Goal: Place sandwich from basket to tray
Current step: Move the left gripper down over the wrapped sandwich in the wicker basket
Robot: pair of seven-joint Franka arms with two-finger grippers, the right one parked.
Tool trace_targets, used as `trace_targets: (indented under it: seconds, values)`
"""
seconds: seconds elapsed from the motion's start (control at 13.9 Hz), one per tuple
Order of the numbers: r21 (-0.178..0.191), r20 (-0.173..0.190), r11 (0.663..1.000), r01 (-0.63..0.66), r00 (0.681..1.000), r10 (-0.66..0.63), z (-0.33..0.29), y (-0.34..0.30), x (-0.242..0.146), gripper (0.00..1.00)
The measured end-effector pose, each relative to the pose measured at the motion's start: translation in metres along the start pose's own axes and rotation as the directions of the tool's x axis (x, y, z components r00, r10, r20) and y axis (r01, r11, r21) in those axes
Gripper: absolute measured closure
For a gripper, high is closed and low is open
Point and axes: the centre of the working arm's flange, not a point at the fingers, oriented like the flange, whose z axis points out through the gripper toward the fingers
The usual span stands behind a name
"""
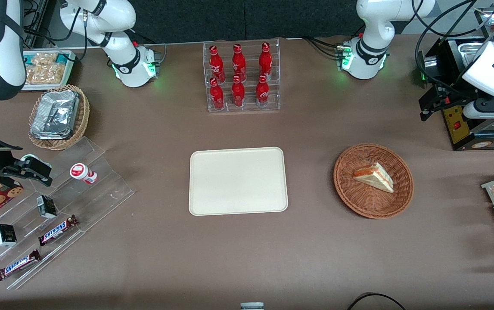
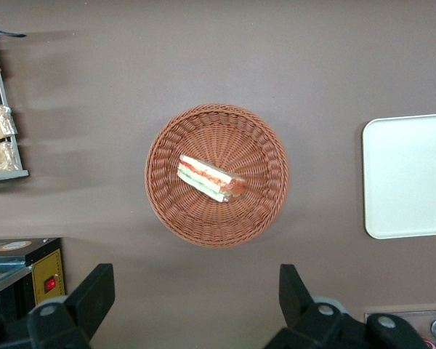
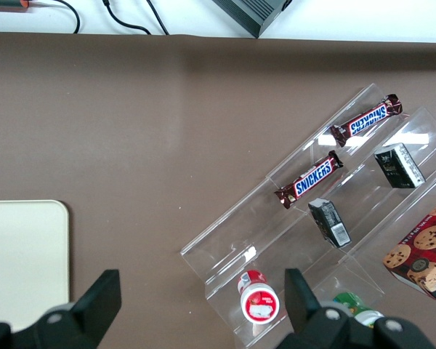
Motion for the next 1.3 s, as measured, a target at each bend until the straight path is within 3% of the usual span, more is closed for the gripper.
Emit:
trace_targets:
  seconds: [0.29,0.43,0.5,0.65,0.86,1.08,1.3]
  values:
    - [0.001,0.010,0.999,0.044,0.999,-0.044,0.003,-0.002,0.000,0.00]
    - [0.011,0.044,0.977,0.212,0.976,-0.213,0.021,-0.002,0.005,0.00]
    - [0.025,0.067,0.951,0.310,0.948,-0.311,0.037,-0.001,0.008,0.00]
    - [0.058,0.099,0.874,0.483,0.868,-0.486,0.078,0.002,0.018,0.00]
    - [0.106,0.105,0.705,0.701,0.697,-0.709,0.151,0.005,0.029,0.00]
    - [0.104,0.074,0.546,0.831,0.541,-0.838,0.219,0.007,0.024,0.00]
    - [0.093,0.052,0.418,0.904,0.415,-0.908,0.261,0.006,0.009,0.00]
